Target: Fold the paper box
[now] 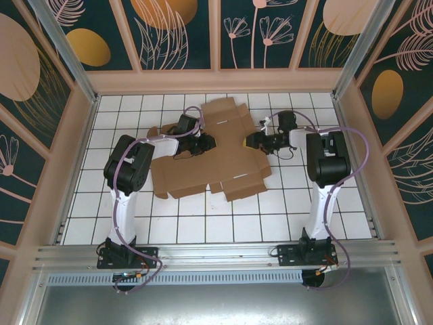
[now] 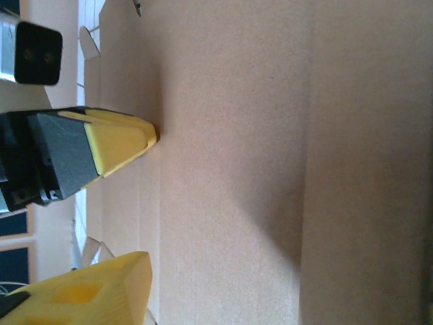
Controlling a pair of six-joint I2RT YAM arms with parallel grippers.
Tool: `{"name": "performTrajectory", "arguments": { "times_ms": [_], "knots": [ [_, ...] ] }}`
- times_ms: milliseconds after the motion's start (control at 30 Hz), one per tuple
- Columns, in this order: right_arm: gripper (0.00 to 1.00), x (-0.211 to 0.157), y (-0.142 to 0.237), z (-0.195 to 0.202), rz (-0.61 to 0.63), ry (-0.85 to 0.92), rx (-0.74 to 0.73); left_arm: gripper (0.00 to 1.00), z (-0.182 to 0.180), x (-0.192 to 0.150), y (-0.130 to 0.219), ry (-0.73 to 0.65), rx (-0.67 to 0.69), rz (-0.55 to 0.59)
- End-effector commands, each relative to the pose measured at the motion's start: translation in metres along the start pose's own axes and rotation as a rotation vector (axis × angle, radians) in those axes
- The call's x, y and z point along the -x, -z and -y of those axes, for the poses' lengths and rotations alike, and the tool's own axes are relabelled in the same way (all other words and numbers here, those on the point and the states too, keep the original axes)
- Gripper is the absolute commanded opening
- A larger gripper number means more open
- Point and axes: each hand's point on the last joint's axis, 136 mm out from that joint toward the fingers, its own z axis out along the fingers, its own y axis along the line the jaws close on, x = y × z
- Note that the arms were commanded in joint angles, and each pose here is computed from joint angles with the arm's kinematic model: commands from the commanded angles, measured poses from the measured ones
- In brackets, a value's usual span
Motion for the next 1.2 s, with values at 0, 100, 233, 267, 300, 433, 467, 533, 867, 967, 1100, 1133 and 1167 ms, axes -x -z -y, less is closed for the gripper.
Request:
{"name": "performTrajectory", "arguments": {
  "times_ms": [0,100,233,267,300,433,467,533,867,967,1100,1133,1167],
  "knots": [
    [0.48,-0.023,-0.015,0.0,-0.068,-0.081,0.062,0.25,-0.036,-0.032,-0.017,0.044,0.074,-0.099],
    [0.4,-0.016,-0.007,0.005,-0.044,-0.056,-0.038,0.25,-0.031,-0.03,-0.015,0.048,0.06,-0.097],
    [0.33,0.003,0.013,0.004,0.009,0.015,-0.184,0.26,-0.016,-0.024,-0.007,0.04,0.031,-0.081],
    [0.32,0.007,0.018,0.004,0.013,0.025,-0.22,0.27,-0.012,-0.021,-0.004,0.037,0.025,-0.072],
    [0.3,0.009,0.021,0.003,0.012,0.036,-0.245,0.28,-0.008,-0.018,-0.001,0.034,0.023,-0.066],
    [0.26,0.009,0.028,0.009,-0.03,0.062,-0.382,0.31,0.007,-0.009,0.011,0.019,0.015,-0.042],
    [0.25,0.007,0.029,0.01,-0.042,0.072,-0.419,0.31,0.009,-0.008,0.015,0.011,0.02,-0.036],
    [0.22,0.005,0.033,0.014,-0.055,0.092,-0.494,0.32,0.012,-0.004,0.023,0.001,0.032,-0.019],
    [0.11,0.006,0.035,0.001,-0.048,0.135,-0.516,0.32,0.004,-0.001,0.042,0.014,0.072,0.015],
    [0.11,0.004,0.034,0.003,-0.05,0.132,-0.509,0.31,-0.009,0.0,0.051,0.064,0.091,0.038],
    [0.1,0.012,0.049,0.008,-0.038,0.153,-0.632,0.29,-0.039,0.007,0.066,0.151,0.151,0.086],
    [0.1,0.015,0.054,0.008,-0.032,0.163,-0.67,0.28,-0.047,0.006,0.066,0.166,0.169,0.089],
    [0.1,0.02,0.061,0.01,-0.021,0.18,-0.731,0.28,-0.054,0.004,0.065,0.181,0.185,0.085]
  ]
}}
